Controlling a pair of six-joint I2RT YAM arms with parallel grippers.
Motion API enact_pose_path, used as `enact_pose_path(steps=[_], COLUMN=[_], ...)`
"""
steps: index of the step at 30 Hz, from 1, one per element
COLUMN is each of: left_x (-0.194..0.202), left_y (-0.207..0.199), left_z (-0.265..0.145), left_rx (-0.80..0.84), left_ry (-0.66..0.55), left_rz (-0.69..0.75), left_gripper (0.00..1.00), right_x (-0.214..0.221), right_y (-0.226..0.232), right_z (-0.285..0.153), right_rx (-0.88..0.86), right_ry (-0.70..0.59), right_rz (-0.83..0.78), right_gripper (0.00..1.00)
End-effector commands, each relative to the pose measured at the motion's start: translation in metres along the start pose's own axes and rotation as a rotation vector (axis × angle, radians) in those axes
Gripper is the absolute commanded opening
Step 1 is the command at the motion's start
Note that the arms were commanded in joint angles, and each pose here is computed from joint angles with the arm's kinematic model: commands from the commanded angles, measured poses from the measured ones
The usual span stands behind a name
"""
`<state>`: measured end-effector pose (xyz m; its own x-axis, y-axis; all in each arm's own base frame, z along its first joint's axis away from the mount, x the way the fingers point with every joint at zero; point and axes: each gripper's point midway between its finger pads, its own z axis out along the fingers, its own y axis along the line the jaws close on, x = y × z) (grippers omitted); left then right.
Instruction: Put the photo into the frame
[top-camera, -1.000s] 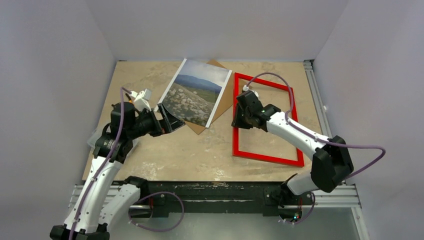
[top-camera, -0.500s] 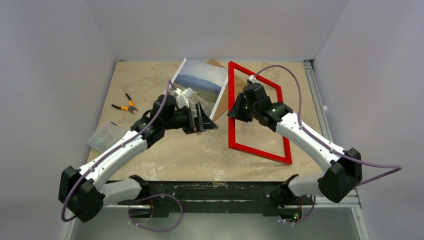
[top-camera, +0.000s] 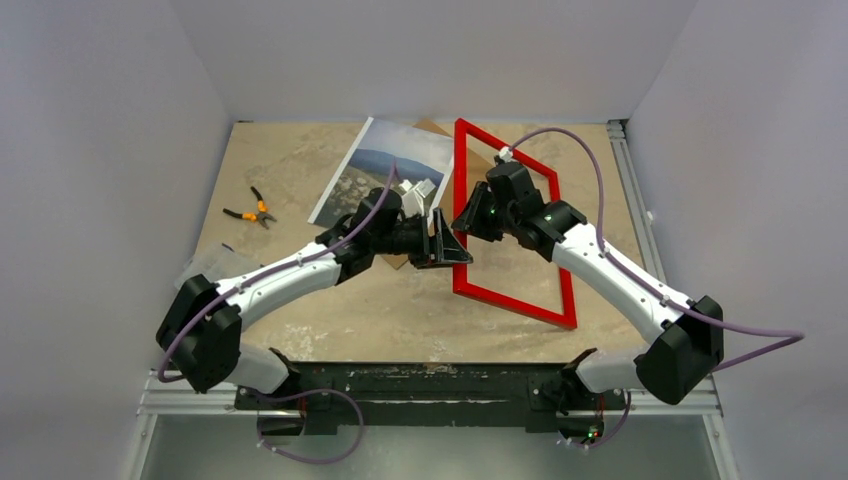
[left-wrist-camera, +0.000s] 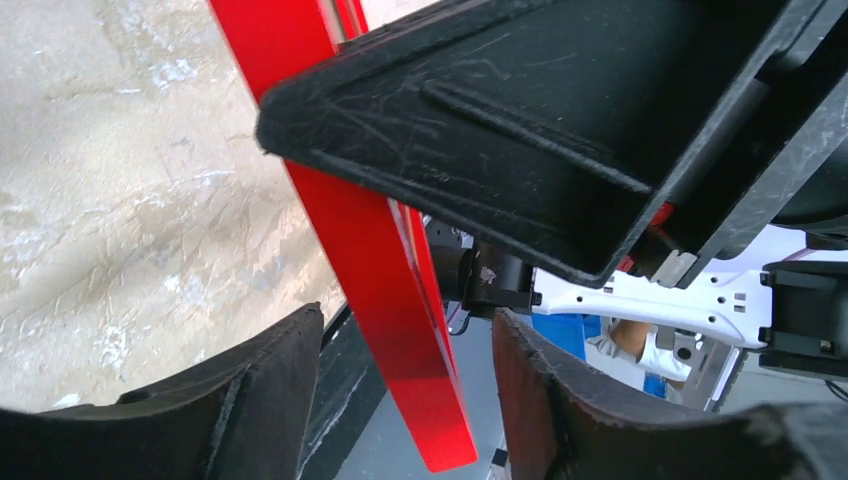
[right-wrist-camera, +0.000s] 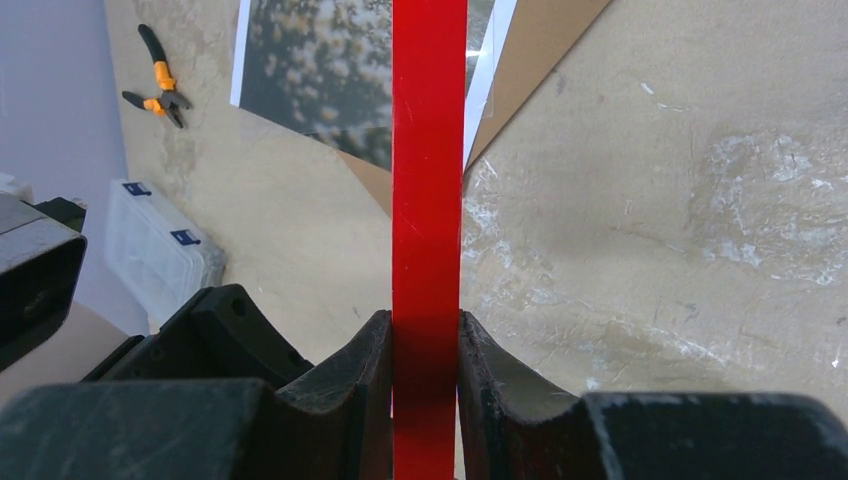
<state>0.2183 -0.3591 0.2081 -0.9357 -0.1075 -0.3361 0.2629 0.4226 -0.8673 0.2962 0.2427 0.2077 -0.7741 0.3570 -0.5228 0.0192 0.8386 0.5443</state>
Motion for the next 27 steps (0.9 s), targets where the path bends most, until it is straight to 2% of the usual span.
enact_pose_path(steps=[1, 7, 10, 12, 14, 17, 20, 23, 27], left_x=[-0.013, -0.012, -0.013, -0.015, -0.015, -0.017, -0.018, -0.021, -0.022], left_y=[-0.033, -0.032, -0.026, -0.02, -0.017, -0.015, -0.014, -0.017, -0.026], left_z=[0.003, 0.006, 0.006, 0.001, -0.009, -0.021, -0.033, -0.046, -0.069], left_rx=[0.096, 0.094, 0.058, 0.009, -0.039, -0.099, -0.14, -0.169, -0.214], left_ry=[-0.027, -0.024, -0.037, -0.06, -0.067, -0.08, -0.097, -0.121, -0.134], left_rz=[0.042, 0.045, 0.053, 0.069, 0.093, 0.138, 0.164, 0.192, 0.234], left_gripper=[0.58, 0.35, 0.17, 0.06, 0.0, 0.0, 0.0, 0.0, 0.0], right_x=[-0.022, -0.025, -0.026, -0.027, -0.025, -0.025, -0.03, -0.037, -0.048], right_y=[0.024, 0.029, 0.035, 0.037, 0.042, 0.045, 0.047, 0.047, 0.051], right_z=[-0.015, -0.022, -0.024, -0.024, -0.025, -0.027, -0.036, -0.049, -0.071], right_rx=[-0.078, -0.105, -0.125, -0.134, -0.167, -0.175, -0.178, -0.172, -0.178], right_ry=[-0.073, -0.086, -0.08, -0.079, -0.055, -0.036, -0.053, -0.083, -0.117], right_rz=[0.027, 0.033, 0.011, -0.005, -0.033, -0.054, -0.071, -0.095, -0.129], right_gripper=[0.0, 0.0, 0.0, 0.03, 0.08, 0.46, 0.69, 0.81, 0.84])
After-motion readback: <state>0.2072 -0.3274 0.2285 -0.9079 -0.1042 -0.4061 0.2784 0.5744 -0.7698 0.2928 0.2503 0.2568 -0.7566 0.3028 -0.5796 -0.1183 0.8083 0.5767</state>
